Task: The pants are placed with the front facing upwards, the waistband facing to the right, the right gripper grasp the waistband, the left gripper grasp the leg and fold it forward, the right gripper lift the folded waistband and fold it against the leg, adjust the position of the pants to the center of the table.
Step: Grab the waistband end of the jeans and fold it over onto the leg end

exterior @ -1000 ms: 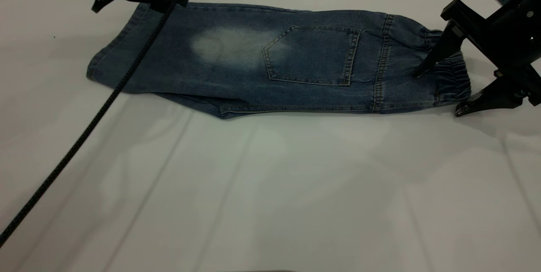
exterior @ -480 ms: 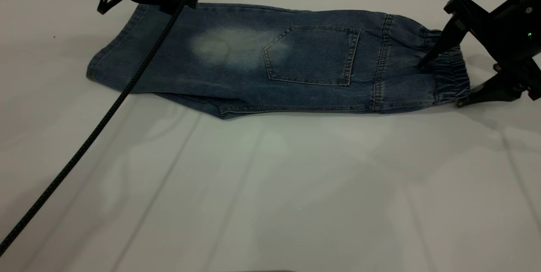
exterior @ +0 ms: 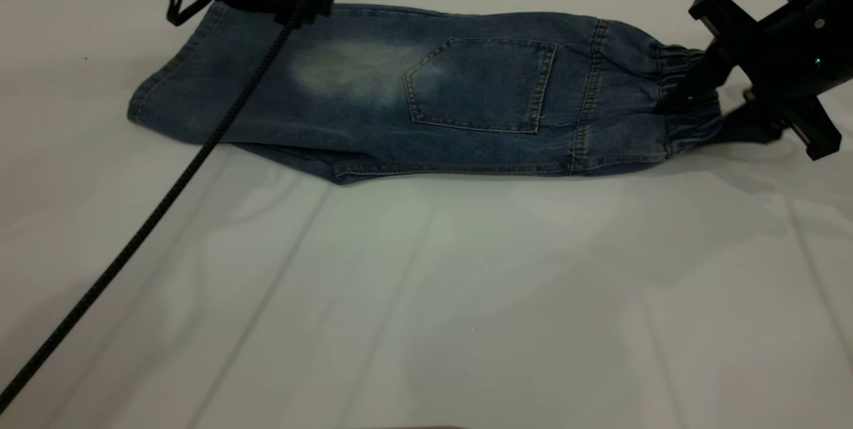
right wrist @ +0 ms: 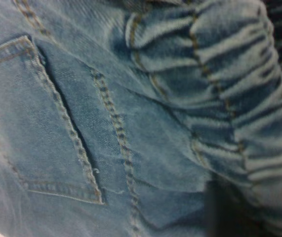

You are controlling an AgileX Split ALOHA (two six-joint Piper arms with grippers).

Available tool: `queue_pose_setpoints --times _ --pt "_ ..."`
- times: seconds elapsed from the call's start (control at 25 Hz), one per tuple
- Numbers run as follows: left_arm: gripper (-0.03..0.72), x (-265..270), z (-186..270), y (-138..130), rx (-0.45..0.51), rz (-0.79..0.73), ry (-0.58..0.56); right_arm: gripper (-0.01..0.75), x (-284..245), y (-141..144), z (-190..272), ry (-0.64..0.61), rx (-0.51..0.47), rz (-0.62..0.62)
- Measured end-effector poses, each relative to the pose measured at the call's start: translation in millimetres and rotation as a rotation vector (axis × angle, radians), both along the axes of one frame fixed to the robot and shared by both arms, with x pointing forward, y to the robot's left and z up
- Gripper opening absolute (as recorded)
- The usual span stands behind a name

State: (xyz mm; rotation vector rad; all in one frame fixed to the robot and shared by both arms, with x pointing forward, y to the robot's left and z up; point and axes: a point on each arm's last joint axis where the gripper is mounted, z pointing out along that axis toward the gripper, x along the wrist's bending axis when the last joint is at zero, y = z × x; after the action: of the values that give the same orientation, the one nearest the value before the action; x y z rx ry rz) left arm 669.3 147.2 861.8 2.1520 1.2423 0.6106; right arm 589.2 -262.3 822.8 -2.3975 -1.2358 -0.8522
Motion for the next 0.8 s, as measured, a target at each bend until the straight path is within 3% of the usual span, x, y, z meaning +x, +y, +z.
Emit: queue_pose_setpoints --times 0.04,0.12,0.36,0.64,0.8 --pt "0.473 -1.5 -0.1 -3.9 -0.01 -0.014 0.005 0.117 0.9 0.2 0.6 -0.01 0.005 -0.003" --pt "0.473 -5.3 -0.1 -13.1 -0.033 -0.046 0.017 0.064 3.6 0.8 2.4 -0.044 0.019 -0.012" --pt "0.463 -21.4 -2.1 -47.1 -0.097 -0.14 0.061 0.055 14.0 7.1 19.8 -0.202 0.151 0.03" --pt "0.442 -45.9 -28.8 -83.8 -0.105 -0.25 0.143 0.055 28.7 17.8 78.3 -0.454 0.317 0.18" --pt "0.442 -60.3 -31.3 -104.9 -0.104 -0.31 0.156 0.055 29.5 21.4 111.9 -0.56 0.356 0.247"
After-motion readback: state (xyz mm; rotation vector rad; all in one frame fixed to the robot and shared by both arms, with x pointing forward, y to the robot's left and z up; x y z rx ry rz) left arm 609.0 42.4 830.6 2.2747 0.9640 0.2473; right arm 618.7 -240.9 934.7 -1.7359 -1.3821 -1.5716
